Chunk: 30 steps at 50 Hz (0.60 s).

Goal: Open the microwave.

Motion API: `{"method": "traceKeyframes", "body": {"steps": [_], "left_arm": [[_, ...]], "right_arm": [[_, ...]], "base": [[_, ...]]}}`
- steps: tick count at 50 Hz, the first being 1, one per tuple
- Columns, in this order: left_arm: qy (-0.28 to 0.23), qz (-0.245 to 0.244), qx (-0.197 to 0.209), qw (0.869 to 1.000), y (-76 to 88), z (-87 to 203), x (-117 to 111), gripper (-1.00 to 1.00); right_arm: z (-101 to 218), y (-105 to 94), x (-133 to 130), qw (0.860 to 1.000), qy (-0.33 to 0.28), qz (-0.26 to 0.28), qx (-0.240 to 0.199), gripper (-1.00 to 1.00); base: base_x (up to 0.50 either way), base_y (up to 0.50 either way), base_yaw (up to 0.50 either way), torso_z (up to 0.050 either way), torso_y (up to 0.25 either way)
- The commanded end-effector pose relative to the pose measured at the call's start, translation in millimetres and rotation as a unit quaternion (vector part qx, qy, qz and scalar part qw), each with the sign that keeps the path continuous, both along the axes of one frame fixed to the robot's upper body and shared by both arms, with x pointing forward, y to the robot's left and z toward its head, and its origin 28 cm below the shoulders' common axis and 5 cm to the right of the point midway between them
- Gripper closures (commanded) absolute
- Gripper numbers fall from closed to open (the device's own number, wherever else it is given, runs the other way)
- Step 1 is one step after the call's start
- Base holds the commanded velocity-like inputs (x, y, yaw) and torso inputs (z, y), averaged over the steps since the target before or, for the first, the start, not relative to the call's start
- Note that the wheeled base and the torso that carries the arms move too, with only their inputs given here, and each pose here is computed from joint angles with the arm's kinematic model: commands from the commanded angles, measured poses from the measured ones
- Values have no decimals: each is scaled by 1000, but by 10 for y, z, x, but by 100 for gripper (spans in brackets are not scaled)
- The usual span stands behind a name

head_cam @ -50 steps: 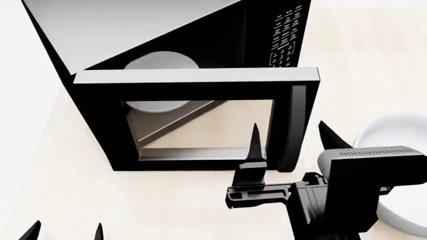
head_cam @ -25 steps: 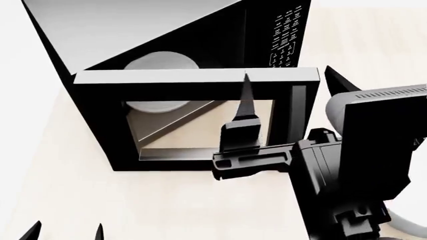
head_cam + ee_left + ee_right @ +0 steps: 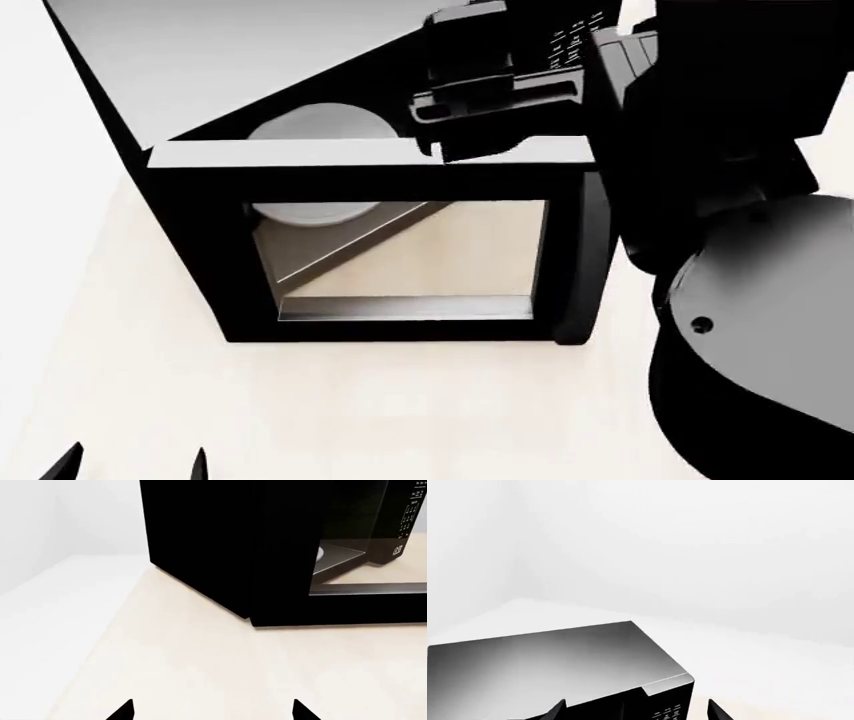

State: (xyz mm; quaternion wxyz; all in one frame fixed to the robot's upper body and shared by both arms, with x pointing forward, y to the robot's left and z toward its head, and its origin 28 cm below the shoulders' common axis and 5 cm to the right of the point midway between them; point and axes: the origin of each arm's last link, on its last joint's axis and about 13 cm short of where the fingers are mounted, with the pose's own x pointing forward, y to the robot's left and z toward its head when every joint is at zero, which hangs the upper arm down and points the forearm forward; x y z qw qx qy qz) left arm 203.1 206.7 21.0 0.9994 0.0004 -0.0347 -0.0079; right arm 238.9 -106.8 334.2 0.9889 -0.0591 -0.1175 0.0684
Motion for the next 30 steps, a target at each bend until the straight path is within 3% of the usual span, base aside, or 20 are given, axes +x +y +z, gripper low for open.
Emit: {"method": "traceKeyframes", "body": {"steps": [1,3,7,8,11,12,18,30], "left_arm": [[12,1,-11,1000,-1,-30,-15,-100],[12,1,-11,1000,-3,-30,-16,-100],[12,1,-11,1000,-2,-32,-10,-100],[12,1,-11,1000,-2,-30,-13,-100],[12,1,-11,1000,-4,-30,-15,-100],[12,1,-10,1000,-5,-30,-18,-100],[13,1,-12,1000,-7,-30,-18,-100],[15,2,-18,1000,-2,-26,-12,-100]], "right_arm": [[423,-36,239,999,37,-3,-8,-100],[465,-54,288,999,50,-2,-2,-100],[547,-74,397,995,84,27,-39,-100],[578,-75,433,991,112,65,-27,-100],[655,-99,485,991,115,58,-22,-100],[703,-108,515,990,120,69,29,-100],[826,-120,545,980,190,55,-28,-100],[1016,-159,709,959,275,51,-45,-100]], "base": [[0,0,0,0,0],[0,0,0,0,0],[0,0,0,0,0],[0,0,0,0,0],[0,0,0,0,0],[0,0,0,0,0],[0,0,0,0,0],[0,0,0,0,0]]}}
